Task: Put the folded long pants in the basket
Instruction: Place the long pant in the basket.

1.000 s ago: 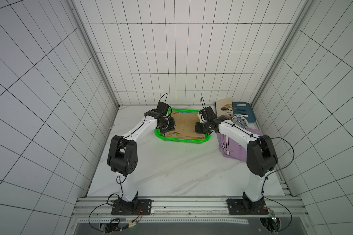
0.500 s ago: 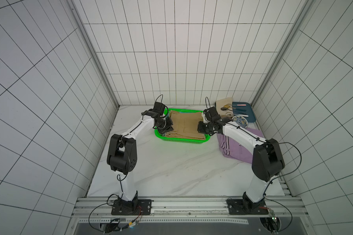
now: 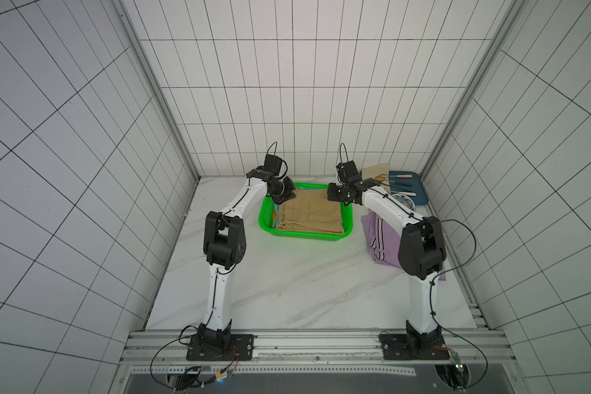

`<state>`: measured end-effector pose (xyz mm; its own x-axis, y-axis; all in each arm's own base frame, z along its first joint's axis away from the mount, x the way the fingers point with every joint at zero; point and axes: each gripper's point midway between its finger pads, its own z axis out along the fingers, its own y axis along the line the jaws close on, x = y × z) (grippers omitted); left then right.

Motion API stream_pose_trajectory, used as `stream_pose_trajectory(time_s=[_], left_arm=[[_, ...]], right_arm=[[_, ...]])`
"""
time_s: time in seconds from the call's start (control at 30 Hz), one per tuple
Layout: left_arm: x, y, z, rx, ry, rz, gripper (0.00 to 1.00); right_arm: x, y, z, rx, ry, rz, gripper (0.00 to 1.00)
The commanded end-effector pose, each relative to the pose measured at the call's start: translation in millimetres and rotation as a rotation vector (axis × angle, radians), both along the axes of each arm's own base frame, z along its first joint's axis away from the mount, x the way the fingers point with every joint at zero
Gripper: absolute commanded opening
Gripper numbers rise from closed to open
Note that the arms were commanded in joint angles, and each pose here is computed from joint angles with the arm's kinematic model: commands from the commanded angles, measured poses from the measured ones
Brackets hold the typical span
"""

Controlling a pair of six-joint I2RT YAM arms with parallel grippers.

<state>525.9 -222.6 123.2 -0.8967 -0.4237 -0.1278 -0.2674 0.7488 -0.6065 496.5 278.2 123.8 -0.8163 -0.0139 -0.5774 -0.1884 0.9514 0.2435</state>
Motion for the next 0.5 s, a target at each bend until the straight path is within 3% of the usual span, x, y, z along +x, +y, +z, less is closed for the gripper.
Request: stream_pose_trajectory(time_s=[0.0, 0.1, 0.2, 0.37, 0.43, 0.47], left_arm=[[2.5, 24.9, -44.8, 0.027, 0.112, 0.025, 0.0], [3.9, 36.4, -64.8, 0.014, 0.159, 0.045, 0.0], [3.2, 39.9, -60.6, 0.011, 0.161, 0.048, 0.0], [-9.9, 27.9, 1.6, 0.005, 0.057, 0.017, 0.0], [-24.9, 21.6, 40.4, 0.018, -0.01, -0.004, 0.0], [-33.7, 20.3, 58.1, 0.027, -0.04, -0.01, 0.1]], right_arm=[[1.8, -14.9, -42.9, -0.068, 0.094, -0.024, 0.1], [3.3, -20.2, -56.8, -0.095, 0.127, -0.037, 0.09], [1.7, -23.2, -45.5, -0.093, 0.119, -0.037, 0.09], [-4.3, -24.6, 21.6, -0.031, 0.018, -0.032, 0.18], [-14.9, -26.2, 60.2, 0.014, -0.035, -0.027, 0.28], [-20.9, -29.1, 77.3, 0.037, -0.063, -0.03, 0.32]])
